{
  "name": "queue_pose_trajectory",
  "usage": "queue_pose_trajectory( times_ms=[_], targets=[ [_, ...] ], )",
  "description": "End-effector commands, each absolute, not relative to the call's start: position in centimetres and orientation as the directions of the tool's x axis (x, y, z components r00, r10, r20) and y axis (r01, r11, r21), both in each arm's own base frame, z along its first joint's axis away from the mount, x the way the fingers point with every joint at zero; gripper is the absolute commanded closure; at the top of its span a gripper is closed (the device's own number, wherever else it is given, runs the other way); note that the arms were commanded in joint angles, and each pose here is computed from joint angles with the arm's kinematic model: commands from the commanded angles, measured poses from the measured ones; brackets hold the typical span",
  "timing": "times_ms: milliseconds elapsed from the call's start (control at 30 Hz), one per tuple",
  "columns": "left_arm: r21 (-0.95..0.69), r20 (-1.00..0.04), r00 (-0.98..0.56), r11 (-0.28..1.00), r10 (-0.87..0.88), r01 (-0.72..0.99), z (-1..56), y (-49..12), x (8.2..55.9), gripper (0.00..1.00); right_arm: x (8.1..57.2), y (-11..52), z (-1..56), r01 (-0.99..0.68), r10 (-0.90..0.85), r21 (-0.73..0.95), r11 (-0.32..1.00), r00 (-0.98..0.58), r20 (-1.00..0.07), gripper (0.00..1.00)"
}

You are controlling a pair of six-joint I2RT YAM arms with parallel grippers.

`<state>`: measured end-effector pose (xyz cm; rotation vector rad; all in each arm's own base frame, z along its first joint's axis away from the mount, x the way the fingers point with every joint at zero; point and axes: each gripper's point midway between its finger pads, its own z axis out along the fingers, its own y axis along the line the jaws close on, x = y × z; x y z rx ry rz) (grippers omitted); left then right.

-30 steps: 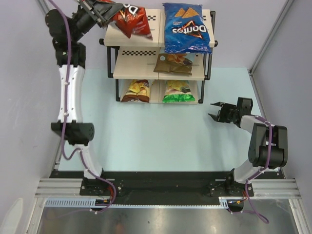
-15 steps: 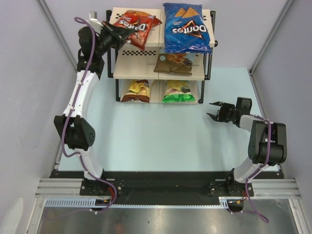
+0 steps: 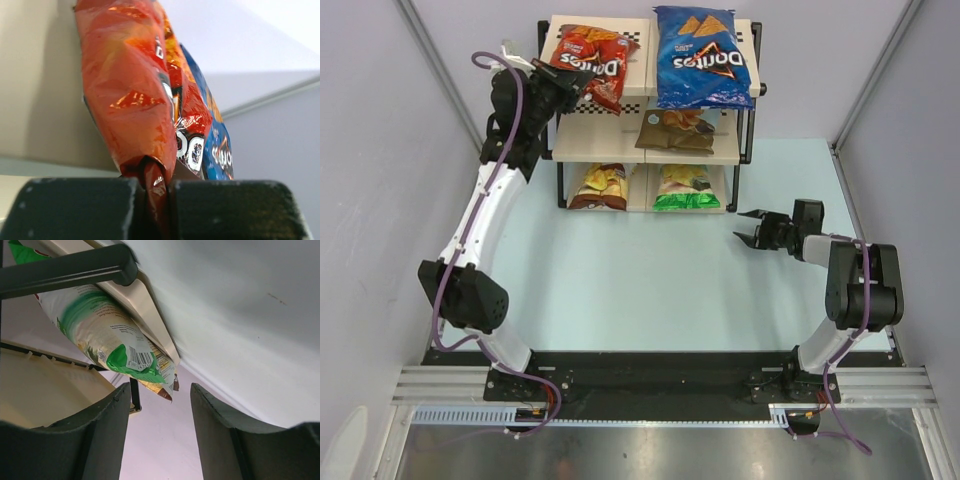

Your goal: Place and organize the chips bags onto the shelf

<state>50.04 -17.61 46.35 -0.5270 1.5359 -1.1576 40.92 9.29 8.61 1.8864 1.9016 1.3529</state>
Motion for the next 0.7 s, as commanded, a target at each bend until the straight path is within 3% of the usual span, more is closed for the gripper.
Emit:
queue_pose_trajectory(
  times_ms=[0, 167, 233, 367, 500, 667],
  targets=[
    [-0.868, -0.487, -0.158, 0.455, -0.859, 0.201, 48.5, -15.3, 51.0, 1.00, 41.7, 9.8, 9.7, 0.711, 0.846, 0.680, -0.181, -0.240, 0.476, 0.44],
    [-0.896, -0.430, -0.153, 0.399, -0.890, 0.194, 48.7, -15.6, 52.7, 0.99, 41.9, 9.8, 9.8, 0.705, 0.844, 0.684, -0.188, -0.241, 0.480, 0.44],
    [-0.893, -0.430, -0.171, 0.389, -0.887, 0.225, 49.3, -16.3, 53.4, 0.83, 41.8, 9.9, 9.7, 0.709, 0.844, 0.681, -0.184, -0.241, 0.479, 0.44],
    [-0.897, -0.423, -0.230, 0.368, -0.876, 0.246, 49.0, -17.8, 54.8, 0.72, 41.6, 10.2, 9.5, 0.716, 0.832, 0.674, -0.182, -0.253, 0.493, 0.44],
    [-0.908, -0.405, -0.288, 0.345, -0.868, 0.235, 48.0, -19.0, 55.8, 0.52, 41.7, 10.2, 9.5, 0.713, 0.833, 0.678, -0.181, -0.256, 0.491, 0.44],
    [-0.910, -0.404, -0.296, 0.346, -0.866, 0.229, 48.1, -18.9, 54.6, 0.45, 41.7, 10.4, 9.4, 0.715, 0.828, 0.676, -0.179, -0.261, 0.496, 0.44]
  ],
)
